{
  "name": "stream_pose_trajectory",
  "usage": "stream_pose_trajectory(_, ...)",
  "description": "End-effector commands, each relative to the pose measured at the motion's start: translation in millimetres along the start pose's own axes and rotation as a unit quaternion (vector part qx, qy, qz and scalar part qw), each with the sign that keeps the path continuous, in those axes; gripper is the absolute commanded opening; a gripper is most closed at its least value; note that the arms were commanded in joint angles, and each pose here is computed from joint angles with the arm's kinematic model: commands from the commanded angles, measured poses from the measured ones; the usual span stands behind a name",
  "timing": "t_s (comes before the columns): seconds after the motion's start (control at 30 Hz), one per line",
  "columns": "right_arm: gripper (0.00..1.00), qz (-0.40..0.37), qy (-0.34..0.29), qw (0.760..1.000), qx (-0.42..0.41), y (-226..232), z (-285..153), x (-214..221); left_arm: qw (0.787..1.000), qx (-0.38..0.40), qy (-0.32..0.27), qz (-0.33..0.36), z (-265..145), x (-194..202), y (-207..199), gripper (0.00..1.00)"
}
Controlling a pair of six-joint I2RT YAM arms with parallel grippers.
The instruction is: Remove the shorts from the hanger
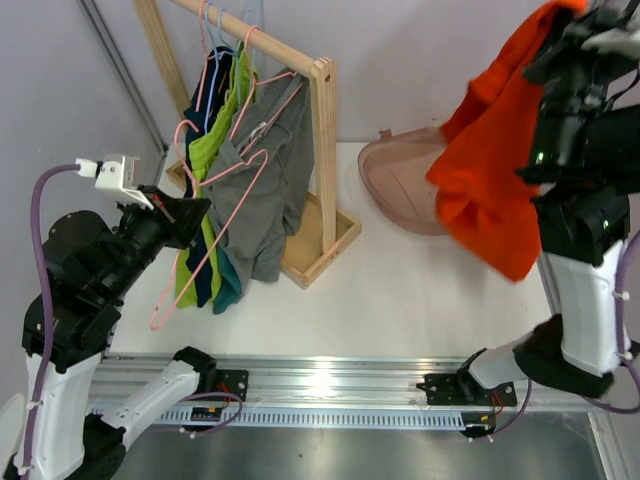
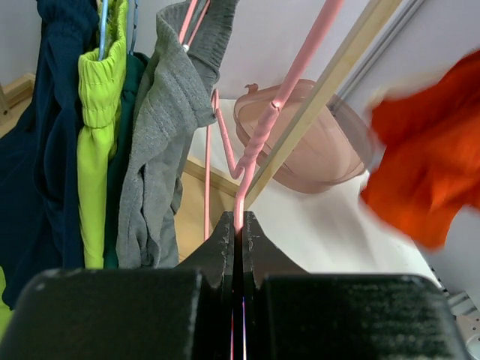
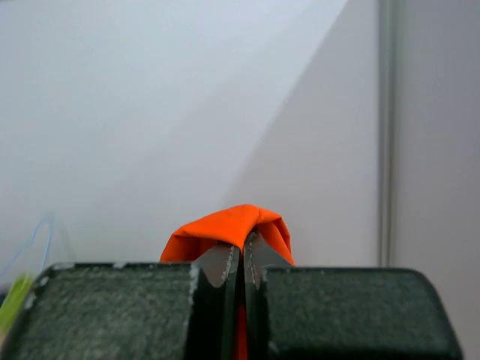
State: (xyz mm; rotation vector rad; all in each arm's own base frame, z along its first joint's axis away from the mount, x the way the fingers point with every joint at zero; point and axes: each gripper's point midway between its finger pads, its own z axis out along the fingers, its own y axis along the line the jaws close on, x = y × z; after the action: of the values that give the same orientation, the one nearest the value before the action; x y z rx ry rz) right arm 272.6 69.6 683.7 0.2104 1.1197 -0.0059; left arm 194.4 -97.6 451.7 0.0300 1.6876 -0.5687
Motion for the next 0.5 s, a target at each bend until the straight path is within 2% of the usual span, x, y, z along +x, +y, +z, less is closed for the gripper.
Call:
stream_pose_trajectory(0.0,0.00,-0.066,-0.051,0.995,-0.054,33,51,4,1.000,-0.010,-0.025,0.014,7,-10,4,0.00)
stream_pose_trajectory(0.07,0.00,-0.077,-0.060,0.994,-0.057,45,79,22,1.000,-0.014,-0.022,0.015,11,-9,5,0.00)
stream_pose_trajectory(0.27,0.00,-0.038,-0.053,0.997,-0.039,20,145,77,0.999,-0.032,-0.023,0.023,15,-8,12,0.00)
stream_pose_trajectory(0.47,0.00,-0.021,0.027,0.998,-0.058,23,184,180,0.998,-0.051,-0.020,0.033,23,-5,18,0.00)
